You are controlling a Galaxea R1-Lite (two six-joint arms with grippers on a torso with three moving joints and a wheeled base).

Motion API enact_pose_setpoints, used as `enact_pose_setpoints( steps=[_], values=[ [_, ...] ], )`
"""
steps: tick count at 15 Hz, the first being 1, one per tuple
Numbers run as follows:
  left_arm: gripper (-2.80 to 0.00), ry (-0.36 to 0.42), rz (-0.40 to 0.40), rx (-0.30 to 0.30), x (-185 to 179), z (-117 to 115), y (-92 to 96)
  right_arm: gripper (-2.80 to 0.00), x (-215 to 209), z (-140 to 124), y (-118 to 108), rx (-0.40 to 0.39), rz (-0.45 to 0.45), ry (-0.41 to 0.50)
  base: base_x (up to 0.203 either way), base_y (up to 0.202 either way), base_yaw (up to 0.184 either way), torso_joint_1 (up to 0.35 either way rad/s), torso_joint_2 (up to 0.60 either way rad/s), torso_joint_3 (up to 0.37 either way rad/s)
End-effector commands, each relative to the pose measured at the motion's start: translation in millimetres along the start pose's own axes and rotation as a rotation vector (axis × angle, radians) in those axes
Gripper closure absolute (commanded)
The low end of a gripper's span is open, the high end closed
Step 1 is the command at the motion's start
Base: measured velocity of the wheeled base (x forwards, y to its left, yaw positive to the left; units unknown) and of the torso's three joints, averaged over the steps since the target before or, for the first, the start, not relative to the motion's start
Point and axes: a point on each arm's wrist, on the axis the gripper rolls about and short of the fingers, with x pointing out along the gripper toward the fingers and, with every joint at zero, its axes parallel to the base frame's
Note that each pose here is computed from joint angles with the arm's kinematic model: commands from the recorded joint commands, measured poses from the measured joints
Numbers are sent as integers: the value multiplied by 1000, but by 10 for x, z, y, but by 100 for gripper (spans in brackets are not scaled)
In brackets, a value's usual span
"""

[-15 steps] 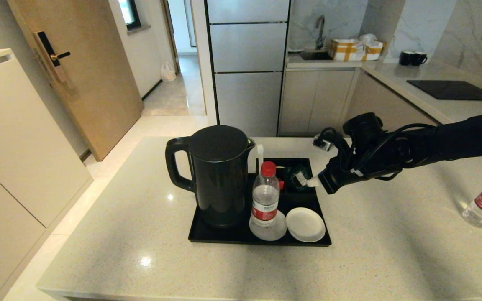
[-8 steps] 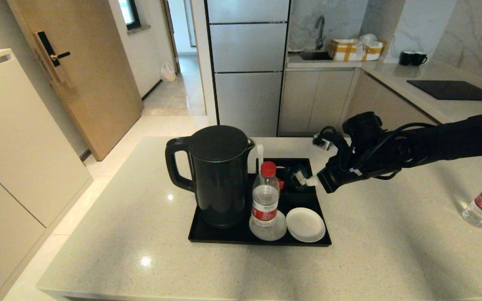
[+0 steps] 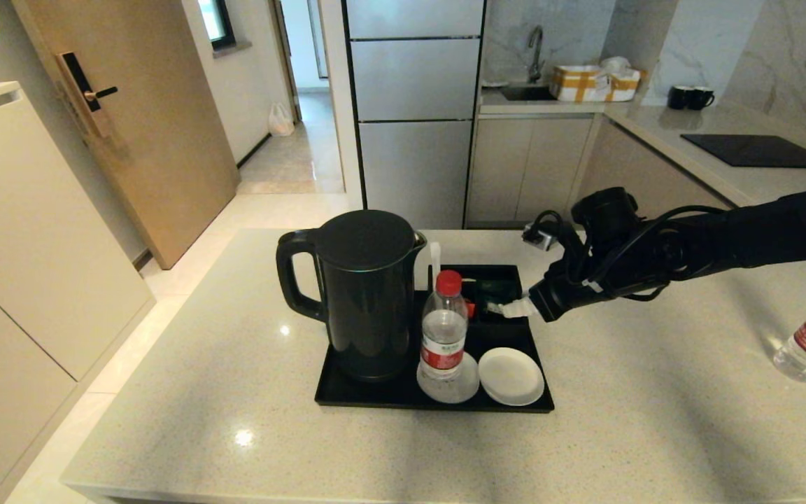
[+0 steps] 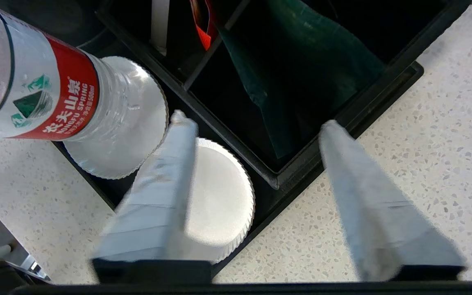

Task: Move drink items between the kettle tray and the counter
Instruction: Return the tea bag to its original position, then return the bottled water to its original position

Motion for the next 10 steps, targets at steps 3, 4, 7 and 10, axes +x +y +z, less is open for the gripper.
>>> enact_pose_setpoints(
  steps=[3,4,7,10],
  values=[
    [0,2,0,0,2,-3,0,-280,-216,122,67,9,-11,-49,0,0,0,0,0,0],
    [0,2,0,0,2,-3,0,-280,-283,155,87,16,-16,-63,0,0,0,0,0,0],
    [0,2,0,0,2,-3,0,-280,-552,206,189,53,-30,-97,0,0,0,0,0,0],
    [0,2,0,0,2,-3,0,-280,-1040,188,389,102,-119,-140,0,0,0,0,0,0]
  ],
)
